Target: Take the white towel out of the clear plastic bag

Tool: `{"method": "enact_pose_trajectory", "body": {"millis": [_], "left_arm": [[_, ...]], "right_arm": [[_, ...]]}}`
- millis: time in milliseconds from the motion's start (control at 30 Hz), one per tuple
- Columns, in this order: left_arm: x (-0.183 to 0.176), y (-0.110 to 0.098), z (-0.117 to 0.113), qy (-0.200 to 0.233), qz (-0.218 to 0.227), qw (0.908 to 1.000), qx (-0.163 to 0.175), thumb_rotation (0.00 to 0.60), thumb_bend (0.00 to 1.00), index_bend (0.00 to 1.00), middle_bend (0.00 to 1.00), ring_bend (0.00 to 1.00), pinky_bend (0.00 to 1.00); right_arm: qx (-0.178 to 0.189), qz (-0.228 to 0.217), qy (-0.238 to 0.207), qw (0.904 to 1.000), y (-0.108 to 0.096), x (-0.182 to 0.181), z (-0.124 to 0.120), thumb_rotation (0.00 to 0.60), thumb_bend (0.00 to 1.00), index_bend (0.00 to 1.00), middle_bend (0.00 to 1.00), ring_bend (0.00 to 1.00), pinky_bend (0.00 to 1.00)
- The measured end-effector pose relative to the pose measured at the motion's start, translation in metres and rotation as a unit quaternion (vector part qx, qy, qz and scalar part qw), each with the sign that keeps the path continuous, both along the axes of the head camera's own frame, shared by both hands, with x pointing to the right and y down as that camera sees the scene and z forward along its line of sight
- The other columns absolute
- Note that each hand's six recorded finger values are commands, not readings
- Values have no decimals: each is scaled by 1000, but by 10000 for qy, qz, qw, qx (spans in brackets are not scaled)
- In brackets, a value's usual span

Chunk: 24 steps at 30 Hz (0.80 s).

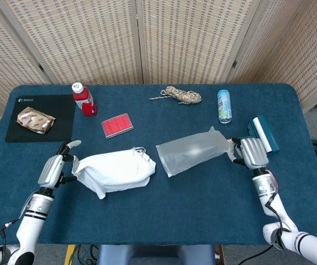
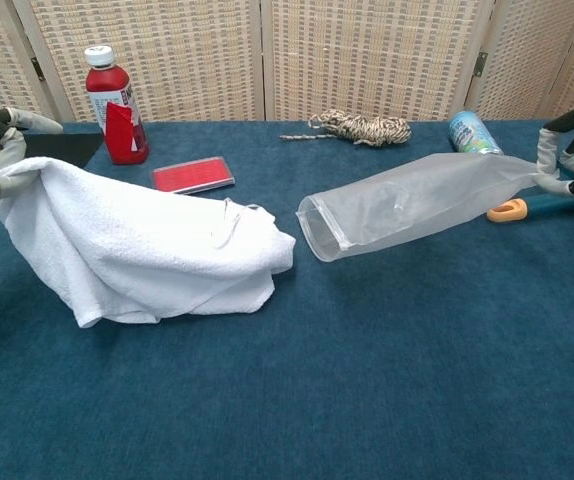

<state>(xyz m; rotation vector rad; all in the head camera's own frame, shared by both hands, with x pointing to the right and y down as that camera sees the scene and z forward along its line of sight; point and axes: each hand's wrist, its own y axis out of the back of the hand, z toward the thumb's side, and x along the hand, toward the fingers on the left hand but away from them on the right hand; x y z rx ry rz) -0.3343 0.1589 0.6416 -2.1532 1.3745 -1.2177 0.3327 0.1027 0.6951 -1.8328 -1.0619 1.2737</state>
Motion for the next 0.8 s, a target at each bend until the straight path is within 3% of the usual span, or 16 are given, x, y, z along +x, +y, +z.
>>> {"method": "enact_pose_trajectory", "body": {"millis": [67, 167, 267, 300, 367, 433, 533, 667, 800], "left_arm": [[1, 0, -1, 4, 11, 10000, 4, 600, 653, 792, 157, 54, 332], [1, -1, -2, -6, 29, 10000, 11, 600, 650, 721, 157, 54, 332], [3, -1, -3, 29, 65, 10000, 11, 600, 644, 540, 157, 51, 332], [3, -1, -4, 29, 83, 10000, 15, 600, 627, 475, 157, 49, 332], [4, -1, -5, 22, 116, 9999, 25, 600, 511, 319, 157, 46, 331], [3, -2, -6, 13, 135, 9999, 52, 600, 377, 196, 157, 46, 331], [1, -3, -9, 1, 123, 9999, 98, 600, 259, 85, 155, 46, 332], [0, -4, -11, -30, 125, 9998, 140, 600, 153, 41, 130, 45, 331], [-2, -2, -13, -155, 185, 9996, 152, 600, 62, 4, 51, 45, 331]], "right_arm": [[-20, -14, 7, 10000, 1, 1, 1, 600, 460, 653, 1000, 1000, 1000], [-21, -61, -22, 10000, 3, -1, 1, 600, 256, 603, 1000, 1000, 1000], [7, -127, -87, 9999, 5, -3, 1, 600, 33, 435, 996, 984, 999], [8, -151, -104, 9998, 5, -4, 1, 600, 6, 366, 966, 943, 984], [9, -191, -138, 9997, 6, -5, -1, 600, 0, 285, 886, 856, 939], [16, -217, -177, 9996, 5, -5, -3, 600, 0, 169, 687, 683, 821], [31, -243, -237, 9994, 5, -6, -8, 600, 0, 62, 400, 459, 659], [35, -246, -308, 9992, 6, -5, -13, 600, 0, 48, 240, 295, 544], [18, -237, -318, 9992, 7, -1, -17, 600, 0, 48, 209, 253, 507]]}}
